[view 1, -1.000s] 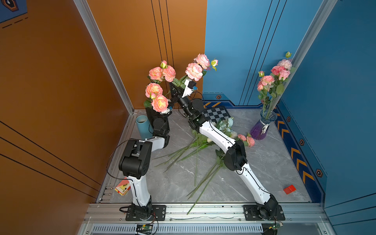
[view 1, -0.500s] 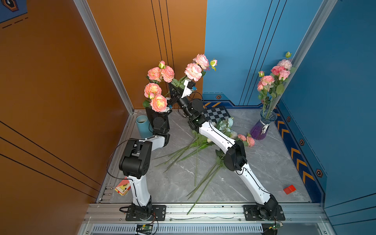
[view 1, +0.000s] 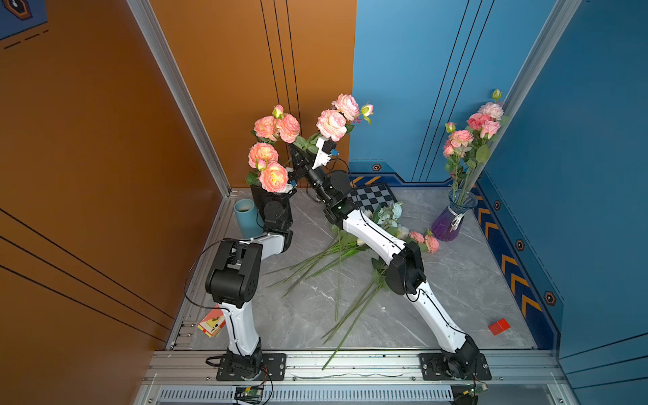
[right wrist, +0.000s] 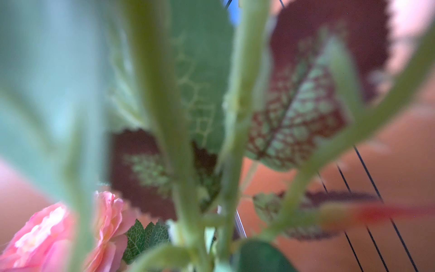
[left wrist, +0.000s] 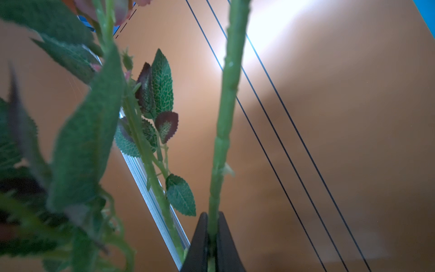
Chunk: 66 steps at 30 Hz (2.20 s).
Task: Place the pink flowers into the vase
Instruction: Place the flower in the vase.
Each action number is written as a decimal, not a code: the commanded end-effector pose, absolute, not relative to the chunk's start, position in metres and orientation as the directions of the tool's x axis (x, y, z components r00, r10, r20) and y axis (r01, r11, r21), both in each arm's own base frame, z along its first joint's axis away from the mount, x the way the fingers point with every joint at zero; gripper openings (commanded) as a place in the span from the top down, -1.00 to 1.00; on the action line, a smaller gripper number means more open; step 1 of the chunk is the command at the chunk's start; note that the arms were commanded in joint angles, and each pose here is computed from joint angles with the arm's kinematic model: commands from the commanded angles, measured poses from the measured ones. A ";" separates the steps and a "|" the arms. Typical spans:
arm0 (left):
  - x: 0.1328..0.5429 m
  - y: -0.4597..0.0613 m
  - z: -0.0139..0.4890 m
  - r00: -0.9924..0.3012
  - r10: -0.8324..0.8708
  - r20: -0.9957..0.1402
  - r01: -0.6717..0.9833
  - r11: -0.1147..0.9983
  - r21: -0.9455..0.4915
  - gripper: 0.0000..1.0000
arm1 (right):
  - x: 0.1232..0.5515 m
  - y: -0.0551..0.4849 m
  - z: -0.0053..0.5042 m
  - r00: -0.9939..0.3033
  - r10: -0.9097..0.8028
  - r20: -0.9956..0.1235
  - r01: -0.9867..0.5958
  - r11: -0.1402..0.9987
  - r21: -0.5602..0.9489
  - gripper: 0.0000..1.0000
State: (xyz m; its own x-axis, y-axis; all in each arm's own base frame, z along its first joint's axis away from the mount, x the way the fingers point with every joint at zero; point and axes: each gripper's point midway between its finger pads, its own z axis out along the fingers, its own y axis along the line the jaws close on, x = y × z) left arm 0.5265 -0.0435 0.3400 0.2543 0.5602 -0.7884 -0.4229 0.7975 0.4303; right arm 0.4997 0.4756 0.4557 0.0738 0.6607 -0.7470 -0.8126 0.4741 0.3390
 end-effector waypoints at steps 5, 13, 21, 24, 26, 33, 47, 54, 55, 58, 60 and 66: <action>0.526 -0.036 0.349 0.255 0.544 -0.799 -0.473 0.791 0.387 1.00 | 0.480 0.467 0.488 0.098 0.689 -0.718 -0.845 0.438 0.305 0.55; 0.527 -0.031 0.351 0.239 0.535 -0.810 -0.499 0.783 0.371 1.00 | 0.479 0.456 0.495 0.101 0.700 -0.707 -0.846 0.434 0.309 0.03; 0.528 -0.028 0.349 0.228 0.512 -0.828 -0.502 0.790 0.351 1.00 | 0.478 0.441 0.499 0.114 0.700 -0.705 -0.843 0.443 0.304 -0.46; 0.529 -0.027 0.348 0.221 0.497 -0.839 -0.499 0.797 0.341 1.00 | 0.478 0.435 0.502 0.119 0.702 -0.703 -0.844 0.444 0.300 -0.64; 0.529 -0.026 0.347 0.217 0.490 -0.844 -0.499 0.799 0.336 1.00 | 0.477 0.431 0.503 0.118 0.707 -0.698 -0.848 0.437 0.299 -0.74; 0.531 -0.023 0.344 0.197 0.467 -0.862 -0.498 0.805 0.322 1.00 | 0.473 0.426 0.500 0.104 0.708 -0.698 -0.852 0.426 0.306 -1.00; 0.532 -0.003 0.337 0.176 0.390 -0.904 -0.510 0.822 0.255 1.00 | 0.480 0.398 0.476 0.092 0.703 -0.705 -0.829 0.446 0.337 -1.00; 0.538 0.001 0.328 0.156 0.378 -0.913 -0.503 0.826 0.256 1.00 | 0.479 0.389 0.459 0.078 0.701 -0.709 -0.819 0.451 0.356 -1.00; 0.539 0.003 0.327 0.153 0.376 -0.914 -0.503 0.826 0.256 1.00 | 0.480 0.387 0.458 0.076 0.703 -0.707 -0.818 0.450 0.359 -1.00; 0.541 0.006 0.325 0.150 0.369 -0.917 -0.505 0.826 0.250 1.00 | 0.480 0.385 0.452 0.067 0.701 -0.710 -0.815 0.449 0.367 -1.00; 0.542 0.008 0.323 0.146 0.365 -0.920 -0.505 0.827 0.248 1.00 | 0.481 0.383 0.448 0.063 0.703 -0.709 -0.812 0.449 0.373 -1.00; 0.543 0.021 0.313 0.128 0.343 -0.931 -0.516 0.824 0.233 1.00 | 0.482 0.382 0.432 0.038 0.698 -0.715 -0.804 0.446 0.393 -1.00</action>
State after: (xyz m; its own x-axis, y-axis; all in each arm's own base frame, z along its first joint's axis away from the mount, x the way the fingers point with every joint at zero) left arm 0.5429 0.0024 0.3131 0.1345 0.3716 -0.9186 -0.4693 0.8403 0.2712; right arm 0.4970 0.3978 0.3977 -0.0015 0.6523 -0.7580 -0.7772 0.4762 0.4113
